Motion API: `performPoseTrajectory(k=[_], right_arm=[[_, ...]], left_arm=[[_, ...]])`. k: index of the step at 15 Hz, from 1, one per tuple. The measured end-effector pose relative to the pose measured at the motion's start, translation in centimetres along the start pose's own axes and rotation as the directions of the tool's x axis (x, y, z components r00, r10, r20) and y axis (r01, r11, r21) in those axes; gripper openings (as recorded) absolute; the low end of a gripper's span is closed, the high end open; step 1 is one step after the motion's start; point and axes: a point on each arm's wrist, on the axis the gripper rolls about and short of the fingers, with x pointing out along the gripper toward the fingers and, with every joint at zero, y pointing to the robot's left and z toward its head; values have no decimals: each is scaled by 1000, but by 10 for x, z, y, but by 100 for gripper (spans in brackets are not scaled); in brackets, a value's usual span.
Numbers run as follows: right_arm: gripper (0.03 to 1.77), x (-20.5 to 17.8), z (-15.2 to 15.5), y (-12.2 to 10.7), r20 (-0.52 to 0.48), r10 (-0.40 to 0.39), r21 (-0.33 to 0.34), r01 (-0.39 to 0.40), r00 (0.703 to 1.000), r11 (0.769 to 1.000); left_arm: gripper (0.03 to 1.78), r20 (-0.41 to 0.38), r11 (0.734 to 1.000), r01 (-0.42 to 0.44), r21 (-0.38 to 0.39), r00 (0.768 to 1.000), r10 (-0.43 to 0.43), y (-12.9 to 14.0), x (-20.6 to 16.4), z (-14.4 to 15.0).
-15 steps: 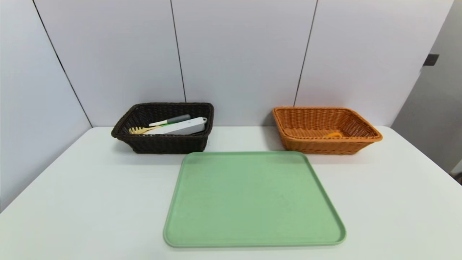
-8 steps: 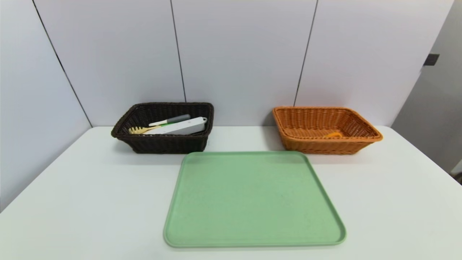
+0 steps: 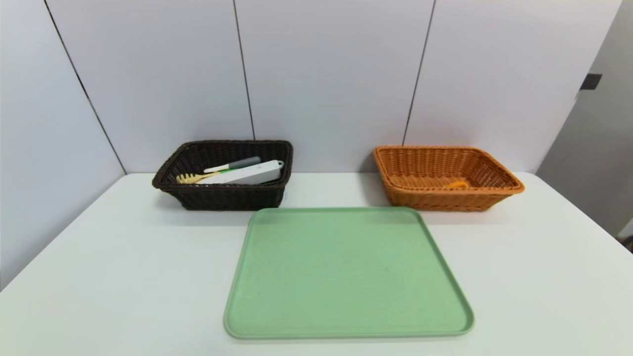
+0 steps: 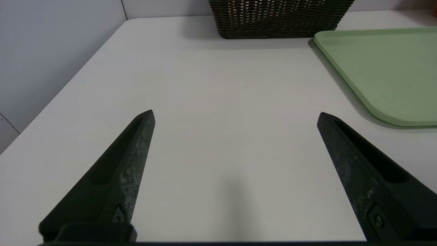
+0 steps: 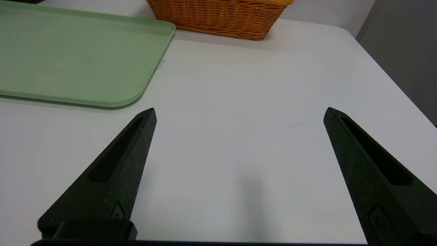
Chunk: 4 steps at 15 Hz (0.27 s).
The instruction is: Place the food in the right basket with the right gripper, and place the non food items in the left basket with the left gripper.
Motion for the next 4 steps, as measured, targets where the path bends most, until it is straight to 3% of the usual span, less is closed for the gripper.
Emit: performPoseTrajectory(k=[4], right_arm=[[169,0,0,0,-7,-7,6,7,1000,1000]], left_arm=[[169,0,1000,0,0,1000,0,0,0,0]])
